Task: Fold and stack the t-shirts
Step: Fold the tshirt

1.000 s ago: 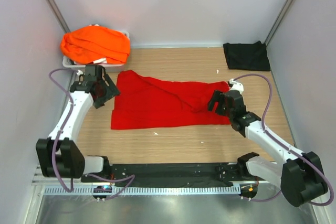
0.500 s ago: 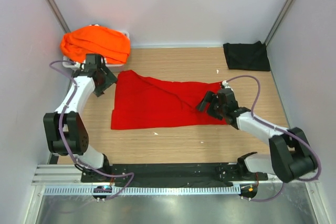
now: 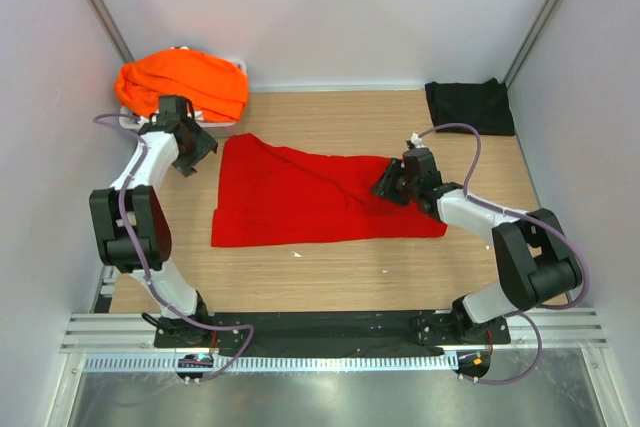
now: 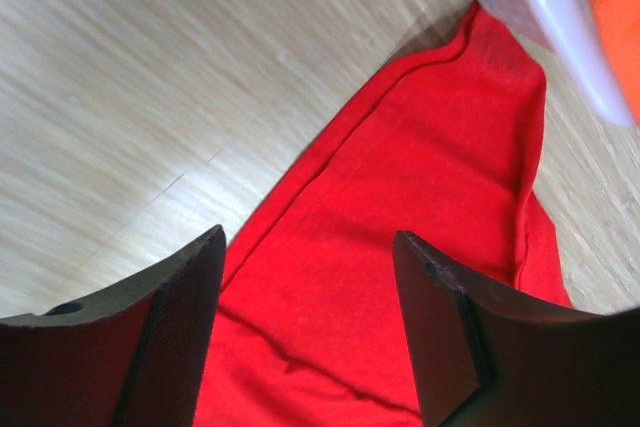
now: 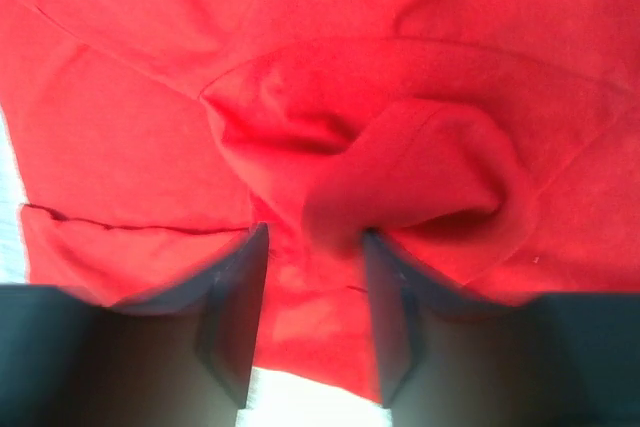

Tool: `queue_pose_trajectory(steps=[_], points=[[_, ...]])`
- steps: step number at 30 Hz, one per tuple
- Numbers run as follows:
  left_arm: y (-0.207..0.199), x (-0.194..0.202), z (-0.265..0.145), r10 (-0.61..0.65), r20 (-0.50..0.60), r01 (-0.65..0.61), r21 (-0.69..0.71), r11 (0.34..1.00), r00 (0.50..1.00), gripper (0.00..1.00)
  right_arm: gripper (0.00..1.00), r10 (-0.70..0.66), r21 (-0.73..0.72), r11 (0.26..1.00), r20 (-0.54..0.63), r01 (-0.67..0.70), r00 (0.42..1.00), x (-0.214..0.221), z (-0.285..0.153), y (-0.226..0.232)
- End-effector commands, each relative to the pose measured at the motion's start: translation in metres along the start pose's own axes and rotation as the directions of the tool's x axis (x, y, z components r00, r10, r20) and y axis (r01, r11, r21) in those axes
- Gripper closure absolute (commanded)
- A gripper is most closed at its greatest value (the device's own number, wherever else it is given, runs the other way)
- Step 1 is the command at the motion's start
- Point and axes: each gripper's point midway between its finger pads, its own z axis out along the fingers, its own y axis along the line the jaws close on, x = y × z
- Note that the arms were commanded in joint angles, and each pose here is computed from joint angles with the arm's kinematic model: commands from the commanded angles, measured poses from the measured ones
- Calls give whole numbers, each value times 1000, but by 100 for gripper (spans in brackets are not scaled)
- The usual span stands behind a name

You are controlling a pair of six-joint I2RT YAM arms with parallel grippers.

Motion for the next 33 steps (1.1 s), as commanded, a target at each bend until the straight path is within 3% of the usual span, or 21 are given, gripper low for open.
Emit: queue_pose_trajectory(steps=[1, 2, 3, 5, 10, 13, 17, 27, 33], points=[[-18, -16, 12, -29, 25, 28, 38, 999, 999, 32, 66, -28, -20, 999, -1, 28, 1000, -7, 4, 8], [-23, -22, 13, -33, 30, 32, 46, 998, 999, 34, 72, -30, -24, 999, -4, 30, 1000, -6, 4, 9], [-25, -22, 18, -34, 25, 33, 44, 998, 999, 35, 86, -33, -25, 999, -7, 32, 999, -4, 3, 8], [-33, -26, 31, -37, 9, 37, 49, 998, 999, 41, 99, -38, -42, 998, -13, 38, 999, -2, 1, 10], [-47, -28, 54, -17, -26, 18, 68, 998, 1000, 57, 99, -88, -53, 995, 13, 89, 996, -4, -28, 12], [-48, -24, 60, -5, -31, 7, 55, 998, 999, 57, 99, -131, -9, 991, 68, 132, 989, -7, -58, 2], [-55, -18, 54, 22, 7, -23, 57, 998, 1000, 53, 99, -139, 6, 990, 90, 139, 986, 1, -87, -7], [-64, 4, 29, 62, 47, -66, 75, 995, 997, 41, 99, -117, 86, 991, 162, 104, 980, 13, -114, -38], [-117, 9, 23, 165, 85, -176, 158, 972, 983, 40, 99, -106, 74, 992, 103, 99, 989, 32, -106, -45]])
